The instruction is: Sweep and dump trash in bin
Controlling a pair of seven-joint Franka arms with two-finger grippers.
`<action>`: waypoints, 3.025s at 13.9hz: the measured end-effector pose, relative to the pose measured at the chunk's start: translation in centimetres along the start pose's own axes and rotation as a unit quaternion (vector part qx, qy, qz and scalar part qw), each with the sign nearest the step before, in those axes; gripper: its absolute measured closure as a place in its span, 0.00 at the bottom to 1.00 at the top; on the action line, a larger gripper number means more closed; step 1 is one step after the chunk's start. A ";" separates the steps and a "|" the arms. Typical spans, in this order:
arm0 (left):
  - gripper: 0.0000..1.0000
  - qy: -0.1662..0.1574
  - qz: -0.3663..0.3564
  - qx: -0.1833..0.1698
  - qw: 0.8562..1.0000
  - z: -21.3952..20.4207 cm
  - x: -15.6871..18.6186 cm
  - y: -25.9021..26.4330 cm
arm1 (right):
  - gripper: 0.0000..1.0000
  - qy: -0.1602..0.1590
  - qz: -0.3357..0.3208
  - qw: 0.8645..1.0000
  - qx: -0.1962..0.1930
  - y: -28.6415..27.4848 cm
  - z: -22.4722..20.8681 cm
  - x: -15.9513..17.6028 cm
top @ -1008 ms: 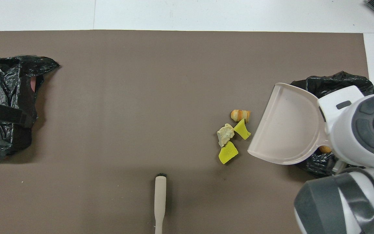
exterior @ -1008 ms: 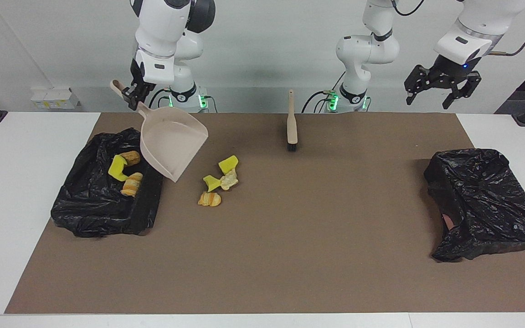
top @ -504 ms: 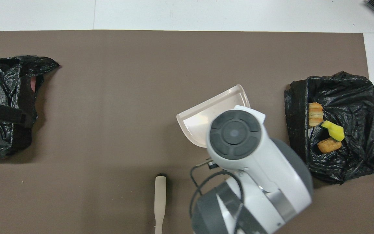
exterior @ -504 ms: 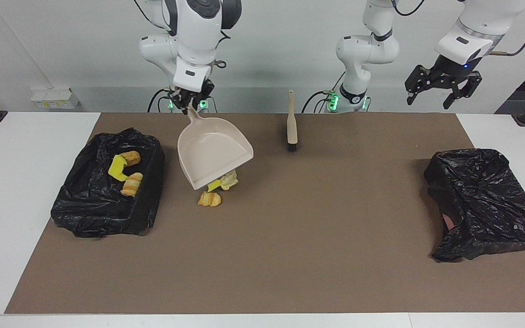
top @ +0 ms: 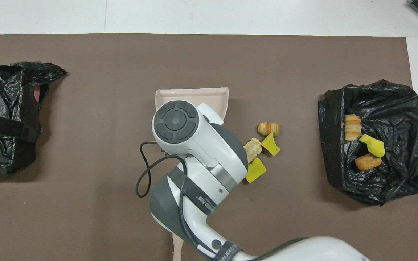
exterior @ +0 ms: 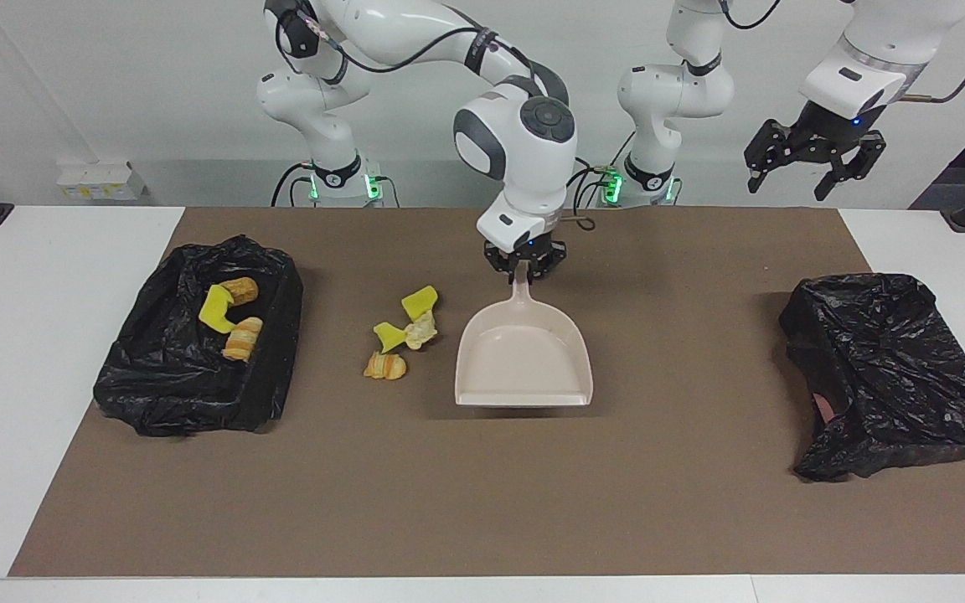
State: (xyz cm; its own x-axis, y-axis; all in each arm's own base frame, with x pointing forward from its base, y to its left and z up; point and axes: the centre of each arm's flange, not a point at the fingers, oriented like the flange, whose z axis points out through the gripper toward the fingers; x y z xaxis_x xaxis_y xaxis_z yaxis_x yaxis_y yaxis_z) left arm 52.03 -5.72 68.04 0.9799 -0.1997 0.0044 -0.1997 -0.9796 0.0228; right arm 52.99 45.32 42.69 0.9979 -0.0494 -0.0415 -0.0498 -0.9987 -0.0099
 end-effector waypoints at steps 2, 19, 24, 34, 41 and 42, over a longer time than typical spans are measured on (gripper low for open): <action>0.00 -0.004 0.000 0.000 1.000 0.1 -0.1 0.0 | 0.69 0.005 0.003 1.000 0.018 -1.6 2.2 1.5; 0.00 0.032 0.002 0.001 0.999 7.3 4.1 5.6 | 0.00 0.018 -0.048 0.998 0.034 -1.1 -2.6 -4.3; 0.00 0.032 -0.017 -0.014 0.999 15.8 6.1 14.7 | 0.00 -0.055 -0.059 0.996 0.030 0.3 -1.5 -16.3; 0.00 0.005 -0.082 -0.027 0.996 32.4 4.2 26.1 | 0.00 -0.081 -0.023 0.996 0.041 -0.5 10.5 -30.0; 0.59 0.008 -0.091 -0.029 0.995 33.6 3.7 26.1 | 0.15 -0.082 -0.018 0.996 0.043 -0.2 11.0 -30.0; 0.69 0.013 -0.086 -0.023 0.996 33.5 3.8 25.9 | 0.29 -0.082 -0.018 0.996 0.043 -0.1 11.1 -29.9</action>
State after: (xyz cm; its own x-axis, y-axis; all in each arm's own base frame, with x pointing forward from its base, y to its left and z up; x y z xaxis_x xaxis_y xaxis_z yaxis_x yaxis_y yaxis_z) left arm 50.60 -32.66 35.11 0.9993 -0.0285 0.0224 -0.0301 -0.9970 0.0716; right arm 22.67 47.05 32.87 0.9795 -0.0039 -0.2015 -0.0244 -0.9948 -0.0993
